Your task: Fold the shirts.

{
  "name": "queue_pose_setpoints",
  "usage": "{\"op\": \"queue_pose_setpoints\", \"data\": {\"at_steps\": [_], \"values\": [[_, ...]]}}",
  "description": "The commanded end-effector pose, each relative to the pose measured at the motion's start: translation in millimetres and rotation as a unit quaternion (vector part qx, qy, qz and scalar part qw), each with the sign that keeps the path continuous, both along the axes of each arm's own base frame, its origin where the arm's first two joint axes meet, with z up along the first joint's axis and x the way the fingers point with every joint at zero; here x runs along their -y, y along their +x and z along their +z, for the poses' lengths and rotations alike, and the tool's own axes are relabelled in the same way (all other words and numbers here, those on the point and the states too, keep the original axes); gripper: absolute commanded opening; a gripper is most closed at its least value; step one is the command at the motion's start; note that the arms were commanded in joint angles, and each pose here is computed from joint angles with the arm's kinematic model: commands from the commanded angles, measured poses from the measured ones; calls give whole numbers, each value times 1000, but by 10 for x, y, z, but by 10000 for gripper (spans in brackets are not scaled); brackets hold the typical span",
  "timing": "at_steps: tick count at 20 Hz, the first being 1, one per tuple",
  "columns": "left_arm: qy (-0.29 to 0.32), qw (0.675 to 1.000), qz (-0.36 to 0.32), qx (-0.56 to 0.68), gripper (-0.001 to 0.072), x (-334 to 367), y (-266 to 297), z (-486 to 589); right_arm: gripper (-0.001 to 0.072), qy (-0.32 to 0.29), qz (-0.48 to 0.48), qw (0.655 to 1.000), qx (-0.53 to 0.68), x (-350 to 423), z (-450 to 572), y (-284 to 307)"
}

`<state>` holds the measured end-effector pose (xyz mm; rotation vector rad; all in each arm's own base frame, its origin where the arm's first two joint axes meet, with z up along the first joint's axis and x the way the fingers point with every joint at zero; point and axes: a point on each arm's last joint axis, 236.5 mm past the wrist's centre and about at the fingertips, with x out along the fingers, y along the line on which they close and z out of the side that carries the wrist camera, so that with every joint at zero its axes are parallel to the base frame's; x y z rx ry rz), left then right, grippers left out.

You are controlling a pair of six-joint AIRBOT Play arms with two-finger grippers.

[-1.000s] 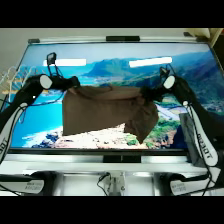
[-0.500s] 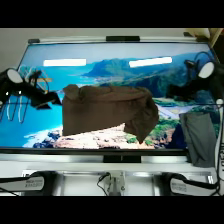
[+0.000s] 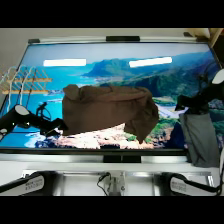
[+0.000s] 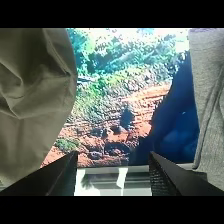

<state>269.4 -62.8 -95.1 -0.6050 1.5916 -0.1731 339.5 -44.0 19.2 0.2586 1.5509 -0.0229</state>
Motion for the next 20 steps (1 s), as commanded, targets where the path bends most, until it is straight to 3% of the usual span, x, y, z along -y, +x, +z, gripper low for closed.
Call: {"op": "queue_pose_setpoints", "data": {"at_steps": [1,2,3,5,6,7,15,16,17,19,20], "values": [[-6,1000,24,12,566,62,16,-123,550,5,-1,1000,9,-22,-14,38],[-4,1000,23,15,454,71,33,-137,550,7,-1,1000,8,-28,-33,43],[-6,999,28,21,417,87,70,-136,552,11,-1,1000,6,-49,-87,33],[-18,998,46,32,207,131,162,-96,653,33,-2,999,-24,-145,-340,-87],[-21,998,48,34,92,143,180,-79,653,53,1,998,-38,-237,-496,-154],[-22,998,46,37,32,145,196,-55,652,77,5,996,-44,-347,-646,-187],[-17,995,32,92,31,130,339,241,641,141,-55,989,1,-601,-1210,201],[-17,995,32,93,31,130,343,252,612,142,-54,988,5,-635,-1248,238],[-17,995,32,94,32,131,341,256,538,139,-46,989,6,-689,-1282,253],[-20,995,32,92,32,144,333,262,538,132,-24,991,8,-856,-1367,290],[-21,995,30,90,31,149,321,264,425,123,-16,992,12,-895,-1392,309]]}}
